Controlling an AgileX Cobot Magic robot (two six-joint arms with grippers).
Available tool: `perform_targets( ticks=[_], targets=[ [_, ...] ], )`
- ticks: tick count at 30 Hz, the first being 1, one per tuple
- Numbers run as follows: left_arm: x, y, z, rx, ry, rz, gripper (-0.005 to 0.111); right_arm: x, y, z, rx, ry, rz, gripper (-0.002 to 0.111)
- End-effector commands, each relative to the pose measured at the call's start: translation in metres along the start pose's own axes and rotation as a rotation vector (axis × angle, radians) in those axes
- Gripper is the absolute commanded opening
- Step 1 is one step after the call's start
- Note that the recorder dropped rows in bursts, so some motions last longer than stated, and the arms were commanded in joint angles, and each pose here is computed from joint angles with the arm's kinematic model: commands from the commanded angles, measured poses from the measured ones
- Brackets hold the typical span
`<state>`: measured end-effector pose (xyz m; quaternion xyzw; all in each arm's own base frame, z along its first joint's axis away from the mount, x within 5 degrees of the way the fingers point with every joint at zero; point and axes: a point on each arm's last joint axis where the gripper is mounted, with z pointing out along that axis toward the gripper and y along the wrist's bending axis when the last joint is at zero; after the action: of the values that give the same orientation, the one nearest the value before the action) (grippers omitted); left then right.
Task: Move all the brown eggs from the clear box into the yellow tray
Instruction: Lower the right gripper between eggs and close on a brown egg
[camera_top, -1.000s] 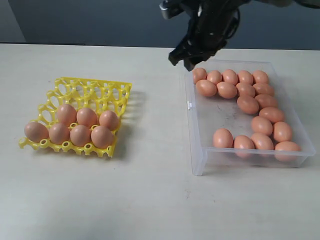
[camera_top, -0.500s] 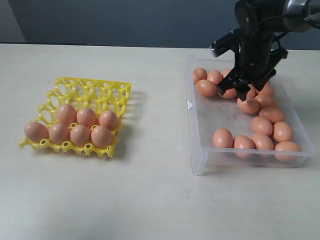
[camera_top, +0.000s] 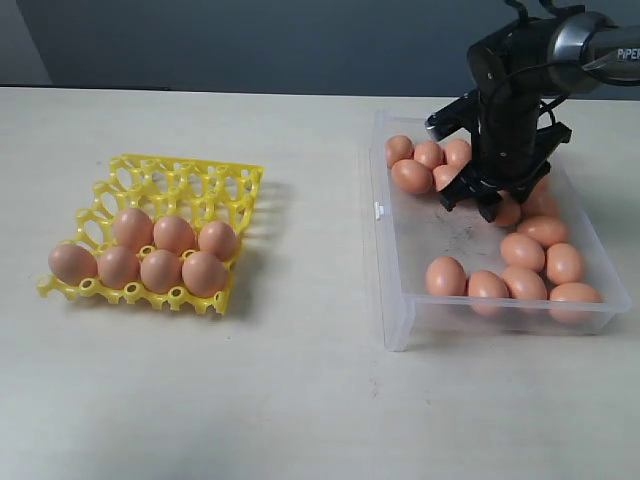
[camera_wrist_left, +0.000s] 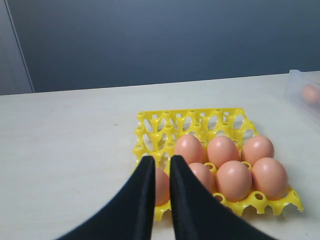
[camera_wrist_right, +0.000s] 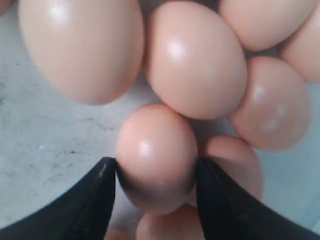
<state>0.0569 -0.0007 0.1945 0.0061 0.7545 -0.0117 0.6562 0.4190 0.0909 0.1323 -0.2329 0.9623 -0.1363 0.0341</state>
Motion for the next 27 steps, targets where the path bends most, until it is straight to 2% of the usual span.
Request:
perform_targets(
  ticks=[1, 9, 11, 12, 16, 22, 27],
  targets=[
    [0.001, 0.000, 0.001, 0.002, 0.005, 0.001, 0.012, -0.004, -0.003, 0.015, -0.022, -0.034, 0.024, 0.047],
    [0.001, 0.000, 0.001, 0.002, 0.005, 0.001, 0.012, -0.007, 0.005, 0.034, -0.051, -0.028, 0.029, 0.047],
    [0.001, 0.000, 0.001, 0.002, 0.005, 0.001, 0.012, -0.007, 0.005, 0.036, -0.051, -0.028, 0.028, 0.044],
    [0.001, 0.000, 0.001, 0.002, 0.005, 0.001, 0.012, -0.007, 0.005, 0.036, -0.053, -0.032, 0.029, 0.037],
    [0.001, 0.000, 0.001, 0.002, 0.005, 0.001, 0.012, -0.007, 0.007, 0.036, -0.069, -0.031, 0.042, -0.001],
    [0.001, 0.000, 0.001, 0.002, 0.005, 0.001, 0.012, -0.007, 0.011, 0.023, -0.114, -0.034, 0.075, 0.001],
    [0.001, 0.000, 0.001, 0.002, 0.005, 0.001, 0.012, -0.010, 0.016, -0.017, -0.130, -0.124, 0.081, 0.001]
  ],
)
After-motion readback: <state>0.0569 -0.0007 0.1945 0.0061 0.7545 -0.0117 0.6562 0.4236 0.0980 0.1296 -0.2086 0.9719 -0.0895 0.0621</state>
